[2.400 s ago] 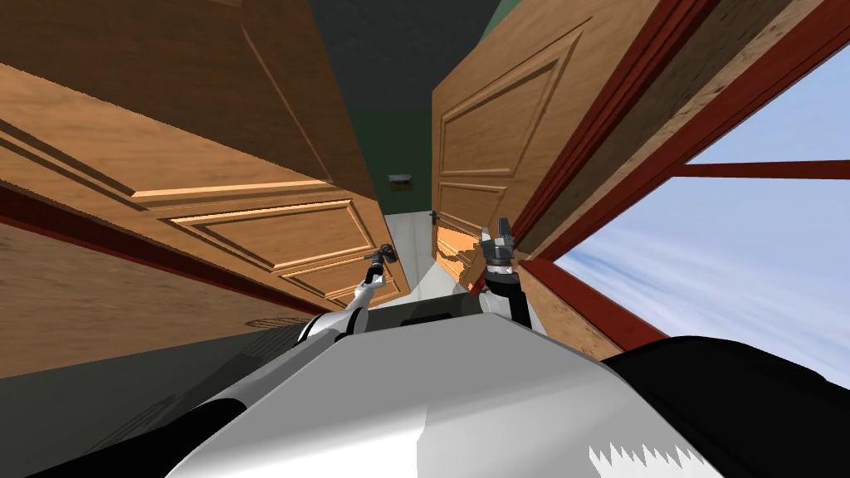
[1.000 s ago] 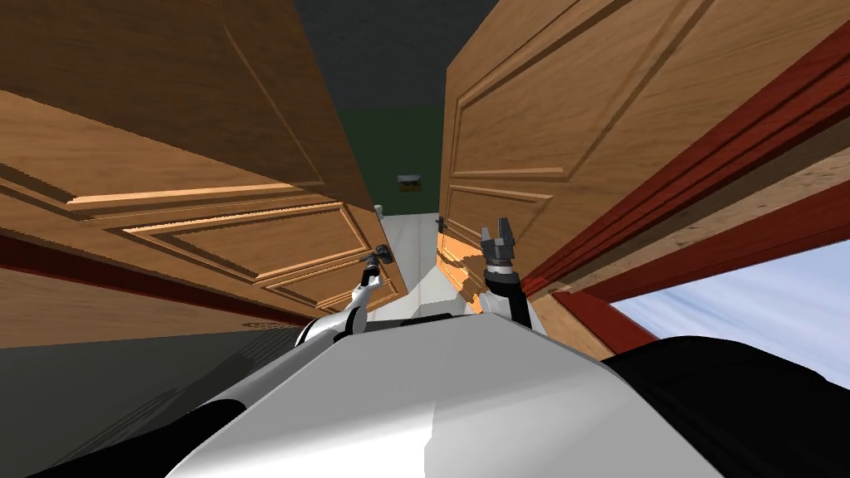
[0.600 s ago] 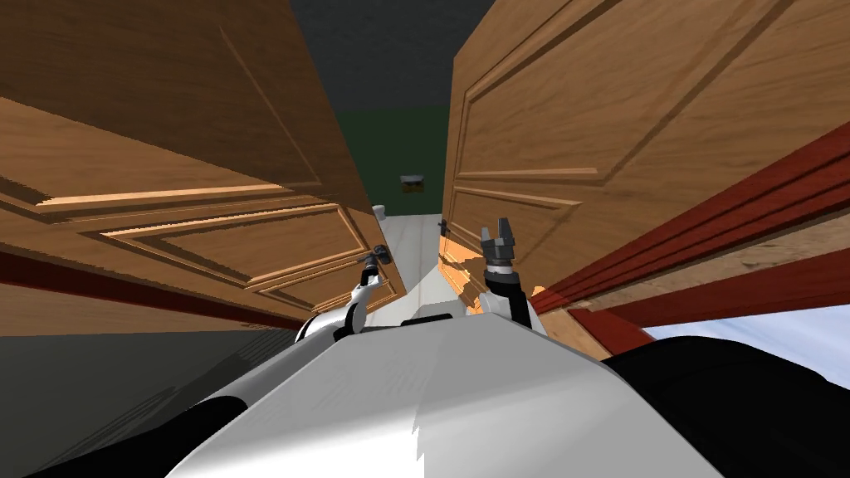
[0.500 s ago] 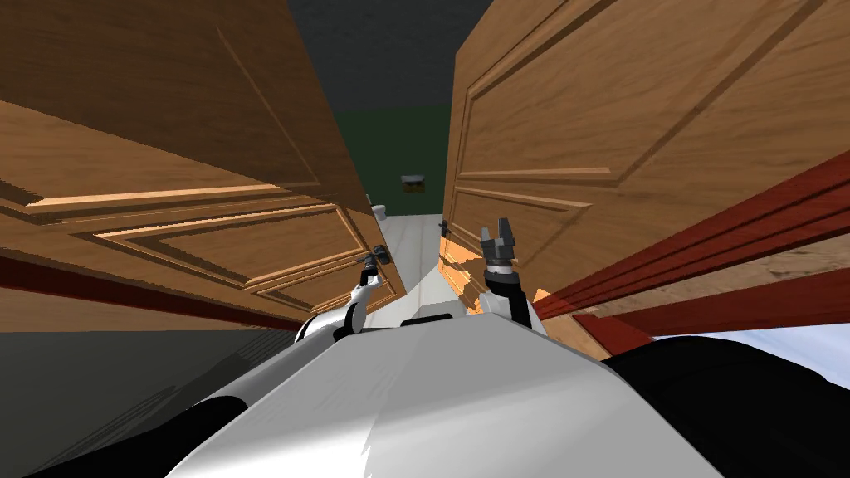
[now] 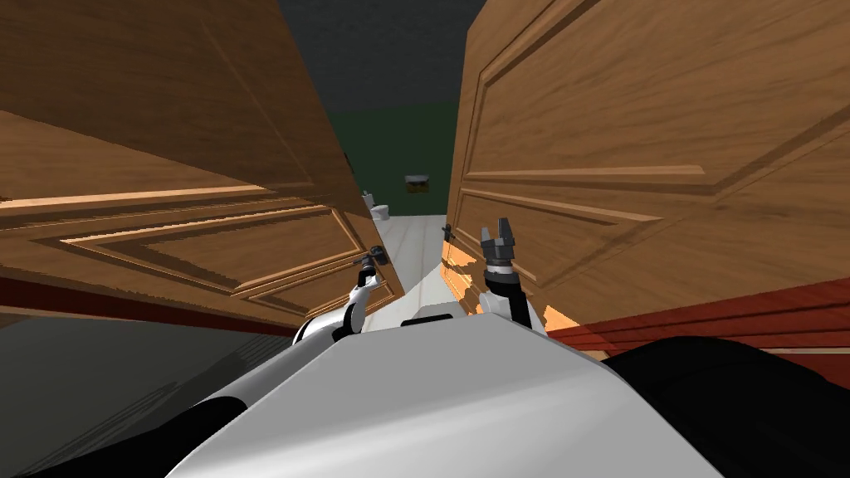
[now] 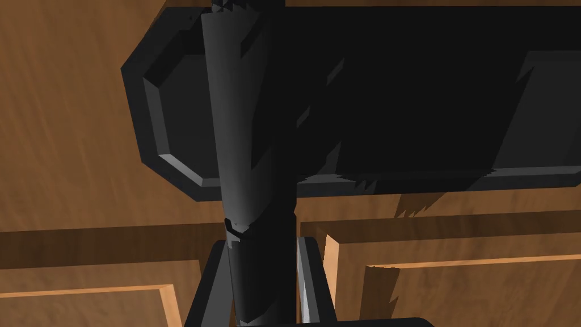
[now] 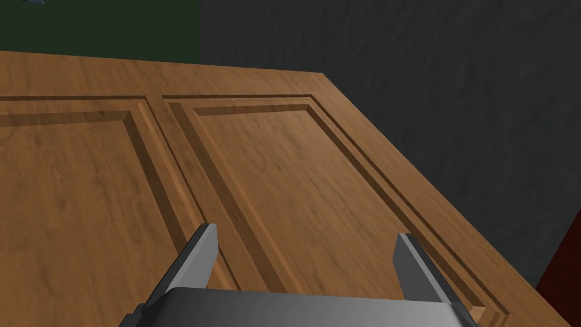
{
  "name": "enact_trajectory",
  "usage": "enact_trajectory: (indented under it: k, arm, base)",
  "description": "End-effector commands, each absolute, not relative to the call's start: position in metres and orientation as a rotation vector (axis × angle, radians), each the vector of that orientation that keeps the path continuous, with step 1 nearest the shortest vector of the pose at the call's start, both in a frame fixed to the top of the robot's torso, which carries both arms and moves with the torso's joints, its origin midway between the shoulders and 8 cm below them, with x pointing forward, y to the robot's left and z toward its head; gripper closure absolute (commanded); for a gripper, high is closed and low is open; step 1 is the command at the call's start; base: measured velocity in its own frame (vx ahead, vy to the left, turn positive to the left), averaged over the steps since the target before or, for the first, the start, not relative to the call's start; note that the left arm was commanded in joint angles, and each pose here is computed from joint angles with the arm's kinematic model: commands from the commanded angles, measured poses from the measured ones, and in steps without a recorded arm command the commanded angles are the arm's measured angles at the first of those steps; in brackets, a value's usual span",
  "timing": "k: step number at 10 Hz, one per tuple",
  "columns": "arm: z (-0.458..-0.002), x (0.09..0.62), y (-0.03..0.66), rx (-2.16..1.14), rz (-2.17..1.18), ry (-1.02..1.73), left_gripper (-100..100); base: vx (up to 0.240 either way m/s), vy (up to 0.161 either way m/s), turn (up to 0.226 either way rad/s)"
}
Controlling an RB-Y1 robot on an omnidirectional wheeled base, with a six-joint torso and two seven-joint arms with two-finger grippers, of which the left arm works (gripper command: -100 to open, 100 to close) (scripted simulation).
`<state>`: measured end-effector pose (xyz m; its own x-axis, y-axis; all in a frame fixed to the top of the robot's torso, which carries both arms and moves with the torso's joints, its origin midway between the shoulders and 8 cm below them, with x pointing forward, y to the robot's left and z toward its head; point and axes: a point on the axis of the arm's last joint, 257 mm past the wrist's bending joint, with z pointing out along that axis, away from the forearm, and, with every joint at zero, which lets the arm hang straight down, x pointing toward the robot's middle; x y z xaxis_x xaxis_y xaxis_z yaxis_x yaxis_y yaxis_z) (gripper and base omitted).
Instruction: Push the door open
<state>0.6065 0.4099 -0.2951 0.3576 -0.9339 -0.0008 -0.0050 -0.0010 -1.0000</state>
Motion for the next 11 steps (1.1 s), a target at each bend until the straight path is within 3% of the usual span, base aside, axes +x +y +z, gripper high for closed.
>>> enact_trajectory:
  k: [1,8,11]
  arm:
    - [-0.291,0.605,0.415,-1.365,-0.921,0.915,100]
    - [-0.281,0.599,0.433,-1.373,-0.87,0.835,100]
    - [-0.279,0.597,0.438,-1.376,-0.856,0.818,100]
  base:
    - [0.125,0.008,0.042]
    - [0.164,0.032,0.022]
    - [0.08,0.022,0.012]
